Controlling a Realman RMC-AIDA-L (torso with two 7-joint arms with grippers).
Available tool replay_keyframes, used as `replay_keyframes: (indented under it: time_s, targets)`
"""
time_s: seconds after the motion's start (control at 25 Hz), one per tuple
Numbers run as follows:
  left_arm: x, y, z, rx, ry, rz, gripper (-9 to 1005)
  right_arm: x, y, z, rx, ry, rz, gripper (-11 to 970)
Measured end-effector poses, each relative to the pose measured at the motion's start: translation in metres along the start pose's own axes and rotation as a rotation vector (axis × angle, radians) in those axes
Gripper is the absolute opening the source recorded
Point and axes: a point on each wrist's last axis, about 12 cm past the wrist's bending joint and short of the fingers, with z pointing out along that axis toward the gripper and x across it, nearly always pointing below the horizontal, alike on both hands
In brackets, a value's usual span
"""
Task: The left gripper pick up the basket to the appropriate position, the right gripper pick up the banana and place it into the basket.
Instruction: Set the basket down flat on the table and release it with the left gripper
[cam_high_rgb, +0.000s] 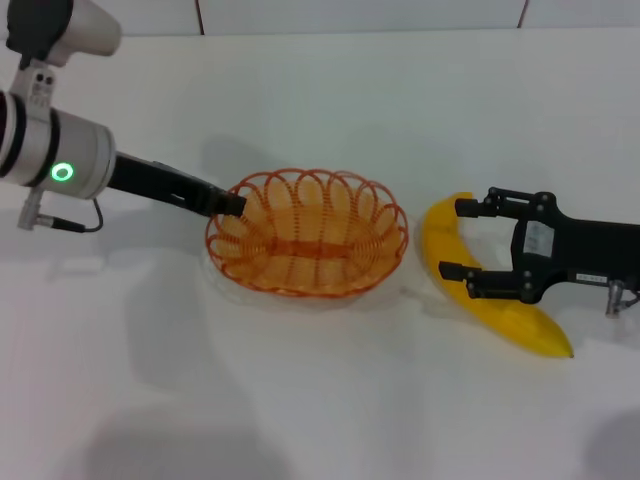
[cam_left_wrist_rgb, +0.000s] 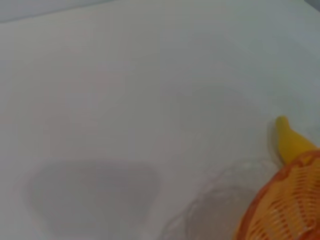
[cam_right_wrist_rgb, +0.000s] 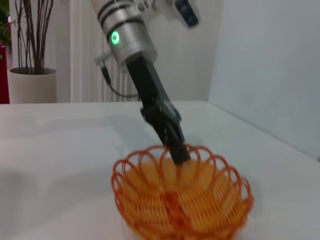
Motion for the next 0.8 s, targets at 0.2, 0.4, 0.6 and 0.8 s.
replay_keyframes:
  time_s: [0.2, 0.4, 0.6, 0.8]
  targets:
    - [0.0002, 0.0028, 0.0052, -0.027, 0.005, -0.048, 70, -0.0014, -0.0011, 0.0012, 0.003, -0.006, 0.007, 722]
    - [0.0000, 0.0042, 0.0073, -0.040, 0.018, -0.062, 97, -0.0013, -0.0012, 0.0013, 0.005, -0.006, 0.007, 719]
    - [-0.0031, 0.0046, 0.0074, -0.059, 0.042, -0.071, 123, -0.0012, -0.0012, 0.0012, 0.005, -0.006, 0.008, 716]
    - [-0.0034, 0.0049, 0.0073, -0.062, 0.043, -0.075, 150, -0.0013, -0.0010, 0.0012, 0.004, -0.007, 0.009, 714]
